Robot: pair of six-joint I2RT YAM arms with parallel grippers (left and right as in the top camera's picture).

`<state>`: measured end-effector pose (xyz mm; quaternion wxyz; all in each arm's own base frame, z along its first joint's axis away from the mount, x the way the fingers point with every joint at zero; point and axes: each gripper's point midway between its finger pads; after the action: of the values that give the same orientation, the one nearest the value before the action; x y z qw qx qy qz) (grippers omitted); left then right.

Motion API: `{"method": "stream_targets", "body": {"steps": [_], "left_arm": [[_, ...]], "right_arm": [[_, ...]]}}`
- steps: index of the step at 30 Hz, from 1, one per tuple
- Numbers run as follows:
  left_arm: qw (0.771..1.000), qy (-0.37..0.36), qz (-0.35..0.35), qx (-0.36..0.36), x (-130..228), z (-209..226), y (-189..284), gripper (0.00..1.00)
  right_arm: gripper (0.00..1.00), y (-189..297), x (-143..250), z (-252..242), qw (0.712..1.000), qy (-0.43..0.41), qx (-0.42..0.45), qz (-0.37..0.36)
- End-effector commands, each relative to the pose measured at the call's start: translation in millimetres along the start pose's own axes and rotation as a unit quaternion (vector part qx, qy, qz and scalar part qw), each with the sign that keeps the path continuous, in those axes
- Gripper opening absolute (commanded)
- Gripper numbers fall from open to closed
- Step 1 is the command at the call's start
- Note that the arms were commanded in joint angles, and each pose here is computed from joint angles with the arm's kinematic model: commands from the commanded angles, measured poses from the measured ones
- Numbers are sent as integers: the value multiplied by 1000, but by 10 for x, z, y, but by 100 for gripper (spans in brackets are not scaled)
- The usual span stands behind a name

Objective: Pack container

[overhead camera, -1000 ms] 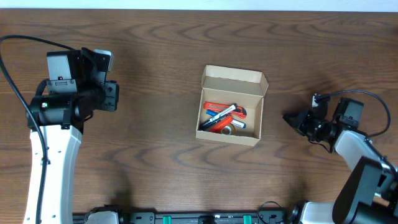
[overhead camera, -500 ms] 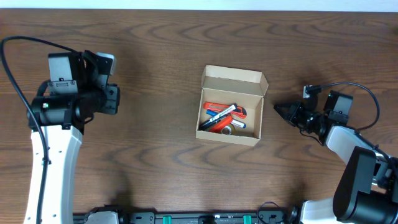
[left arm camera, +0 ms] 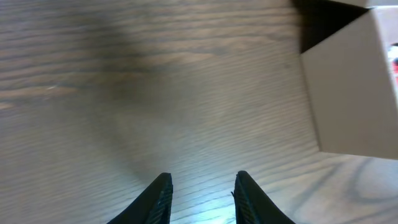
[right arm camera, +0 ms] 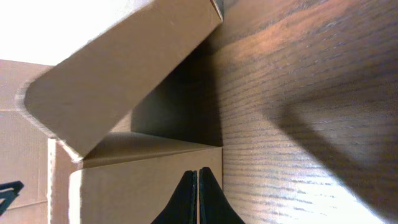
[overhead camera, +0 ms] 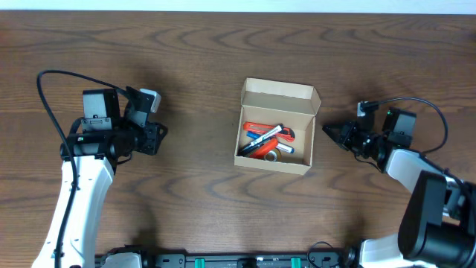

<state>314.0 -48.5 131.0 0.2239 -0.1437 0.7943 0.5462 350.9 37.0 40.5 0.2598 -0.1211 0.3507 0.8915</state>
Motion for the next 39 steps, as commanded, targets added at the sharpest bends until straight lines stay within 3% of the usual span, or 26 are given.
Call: {"method": "stream_targets", "body": {"steps": [1,9,39], "left_arm": [[998,-1,3,60,-1,-158,-59,32],[996,6,41,83,100,-173,-323,31],[995,-11,7,98,-93,-319,-393,33]], "right_arm": [[1,-135,127,6,999,-10,-25,23],[1,-317,119,-23,996,-26,-78,21],[1,-754,-197,150,995,-5,-102,21]]}}
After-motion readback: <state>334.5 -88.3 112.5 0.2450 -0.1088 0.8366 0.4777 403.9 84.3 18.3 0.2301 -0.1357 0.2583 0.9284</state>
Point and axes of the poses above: each gripper's point midway between its finger pads, its own y axis back along the fingers, its own z axis along the line the jaws close on, x = y × z, and after that the axes turned 10 degrees about y, right-handed
